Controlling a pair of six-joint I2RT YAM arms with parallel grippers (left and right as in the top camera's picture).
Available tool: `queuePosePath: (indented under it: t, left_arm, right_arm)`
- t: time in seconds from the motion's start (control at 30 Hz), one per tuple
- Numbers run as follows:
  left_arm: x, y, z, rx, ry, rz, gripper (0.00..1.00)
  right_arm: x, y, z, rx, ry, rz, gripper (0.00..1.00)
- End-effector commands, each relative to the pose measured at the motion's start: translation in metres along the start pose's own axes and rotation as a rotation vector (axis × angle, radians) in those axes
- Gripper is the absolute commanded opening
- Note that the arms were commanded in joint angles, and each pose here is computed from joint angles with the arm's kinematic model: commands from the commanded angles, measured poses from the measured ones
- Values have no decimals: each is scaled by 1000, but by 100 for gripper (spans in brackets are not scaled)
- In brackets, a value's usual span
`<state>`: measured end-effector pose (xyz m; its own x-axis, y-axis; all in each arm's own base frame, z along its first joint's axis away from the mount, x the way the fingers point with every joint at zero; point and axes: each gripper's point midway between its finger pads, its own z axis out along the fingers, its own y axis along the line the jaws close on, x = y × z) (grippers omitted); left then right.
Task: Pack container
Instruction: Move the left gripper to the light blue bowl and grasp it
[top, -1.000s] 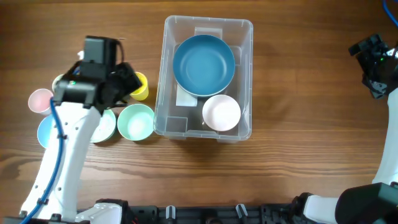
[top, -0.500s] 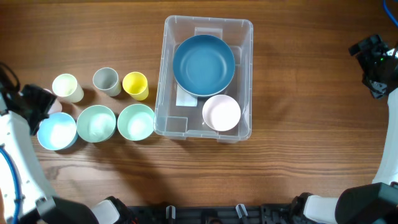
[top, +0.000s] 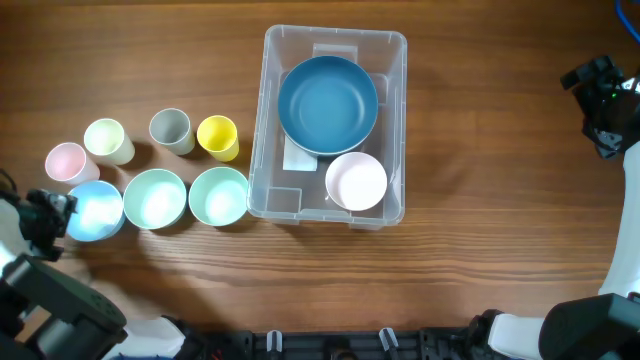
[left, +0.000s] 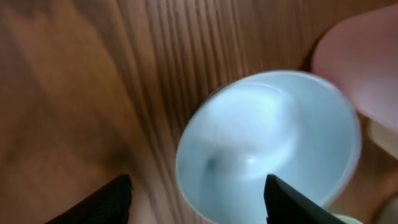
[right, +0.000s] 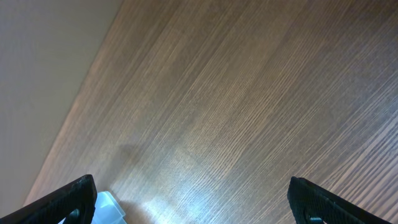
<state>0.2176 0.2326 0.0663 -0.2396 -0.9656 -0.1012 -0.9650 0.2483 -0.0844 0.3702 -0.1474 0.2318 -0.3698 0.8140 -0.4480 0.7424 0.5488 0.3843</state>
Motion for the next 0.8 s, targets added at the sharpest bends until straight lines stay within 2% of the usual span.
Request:
queuePosePath:
  t: [0.0,0.17,0.2,0.33,0.5,0.6,0.7,0.77]
  left_arm:
    - [14,10,31,-19,30,-3,67]
    - [15,16,39,-41,16,-3,36]
    - [13,18,39,-56,8,-3,27]
    - [13,23,39,-80,5,-4,6]
    - [25,42,30,-176,41,-4,4]
    - [27,44,11,-178,35,-38,4]
    - [20,39,-34,-135,-39,-43,4]
    - [16,24,-67,-37,-92,-33,4]
  right_arm:
    - [-1,-2,3,15,-6,1,100]
    - [-1,-2,3,15,-6,2,100]
    - [-1,-2,3,15,-6,1,100]
    - [-1,-2,3,15,-6,1,100]
    - [-1,-2,3,15,-6,1,100]
    - [-1,-2,3,15,-6,1,100]
    - [-1,-2,3,15,-6,1,100]
    - [-1,-2,3,15,-6,1,100]
